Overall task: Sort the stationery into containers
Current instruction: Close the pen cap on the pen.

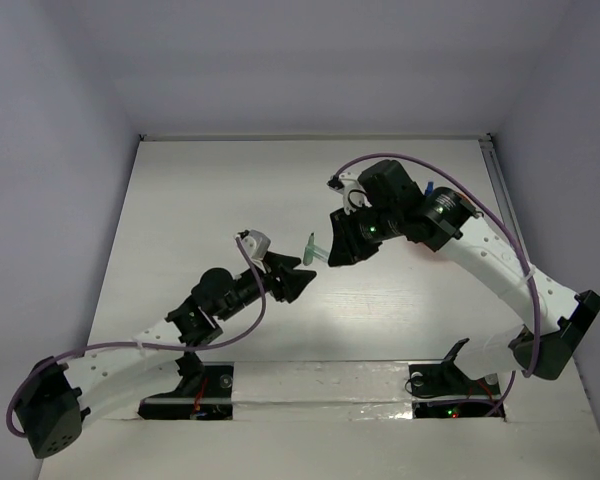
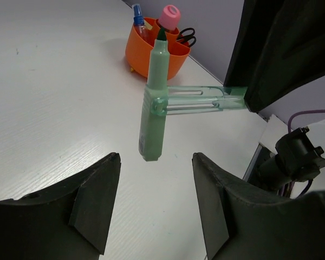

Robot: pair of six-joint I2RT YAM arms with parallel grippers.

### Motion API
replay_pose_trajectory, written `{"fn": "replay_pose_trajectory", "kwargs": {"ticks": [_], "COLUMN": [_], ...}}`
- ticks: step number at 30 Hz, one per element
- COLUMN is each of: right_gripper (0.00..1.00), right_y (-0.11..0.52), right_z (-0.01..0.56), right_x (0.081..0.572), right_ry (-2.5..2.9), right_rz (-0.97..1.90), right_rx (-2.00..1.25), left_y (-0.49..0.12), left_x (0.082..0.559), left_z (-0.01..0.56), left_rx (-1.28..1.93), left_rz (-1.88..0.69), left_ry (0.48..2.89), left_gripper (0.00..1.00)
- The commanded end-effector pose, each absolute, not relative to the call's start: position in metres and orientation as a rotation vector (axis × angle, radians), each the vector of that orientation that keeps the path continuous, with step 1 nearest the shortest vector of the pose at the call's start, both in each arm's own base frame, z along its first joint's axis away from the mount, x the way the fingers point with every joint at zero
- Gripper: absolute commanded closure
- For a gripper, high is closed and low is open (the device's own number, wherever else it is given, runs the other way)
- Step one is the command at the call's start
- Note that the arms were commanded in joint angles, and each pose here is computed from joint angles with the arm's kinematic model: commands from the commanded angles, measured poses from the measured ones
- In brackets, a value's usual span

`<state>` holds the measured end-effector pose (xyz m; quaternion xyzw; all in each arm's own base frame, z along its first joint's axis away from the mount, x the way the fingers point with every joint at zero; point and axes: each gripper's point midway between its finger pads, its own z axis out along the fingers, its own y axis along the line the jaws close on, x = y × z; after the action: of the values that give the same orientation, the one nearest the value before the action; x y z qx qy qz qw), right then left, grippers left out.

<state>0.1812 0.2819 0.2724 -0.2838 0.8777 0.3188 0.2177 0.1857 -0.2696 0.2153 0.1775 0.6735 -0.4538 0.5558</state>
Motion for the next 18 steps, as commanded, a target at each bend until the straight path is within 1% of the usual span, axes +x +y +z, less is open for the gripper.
{"fn": "replay_pose_trajectory", "kwargs": {"ticks": [1, 3, 4, 6, 8, 10, 11, 12, 15, 16, 18], "right_gripper": [1.0, 1.0, 1.0, 1.0, 1.0, 1.0, 1.0, 1.0, 1.0, 1.0, 1.0], "right_y": [0.287, 0.286, 0.287, 0.286, 0.288, 0.289, 0.287, 0.287, 0.287, 0.287, 0.287], "right_z": [0.287, 0.287, 0.287, 0.284, 0.282, 0.278, 0.276, 0.276, 0.279, 0.281, 0.282], "right_x": [0.179, 0.176, 0.176, 0.174, 0.172, 0.17, 0.173, 0.173, 0.173, 0.173, 0.173], "right_ry": [2.352, 2.348, 2.347, 2.352, 2.355, 2.361, 2.366, 2.366, 2.354, 2.351, 2.349], "right_rz": [0.951, 0.964, 0.968, 0.972, 0.991, 1.006, 1.002, 1.0, 1.005, 1.006, 1.005], "right_rx": [-0.799, -0.805, -0.807, -0.812, -0.817, -0.822, -0.811, -0.81, -0.81, -0.81, -0.809], "left_y": [-0.274, -0.275, -0.274, -0.274, -0.275, -0.28, -0.28, -0.283, -0.286, -0.286, -0.288], "left_x": [0.19, 0.191, 0.192, 0.195, 0.197, 0.196, 0.197, 0.194, 0.193, 0.194, 0.192], "left_z": [0.268, 0.271, 0.273, 0.273, 0.275, 0.274, 0.273, 0.273, 0.27, 0.268, 0.266], "left_rx": [0.394, 0.381, 0.377, 0.369, 0.368, 0.382, 0.383, 0.395, 0.405, 0.404, 0.411], "left_rz": [-1.095, -1.089, -1.083, -1.072, -1.07, -1.072, -1.07, -1.074, -1.075, -1.071, -1.073], "left_ry": [1.431, 1.423, 1.419, 1.423, 1.419, 1.426, 1.433, 1.435, 1.447, 1.453, 1.457], "left_gripper": [0.48, 0.52, 0.52, 0.56, 0.65, 0.69, 0.75, 0.76, 0.77, 0.75, 0.68]}}
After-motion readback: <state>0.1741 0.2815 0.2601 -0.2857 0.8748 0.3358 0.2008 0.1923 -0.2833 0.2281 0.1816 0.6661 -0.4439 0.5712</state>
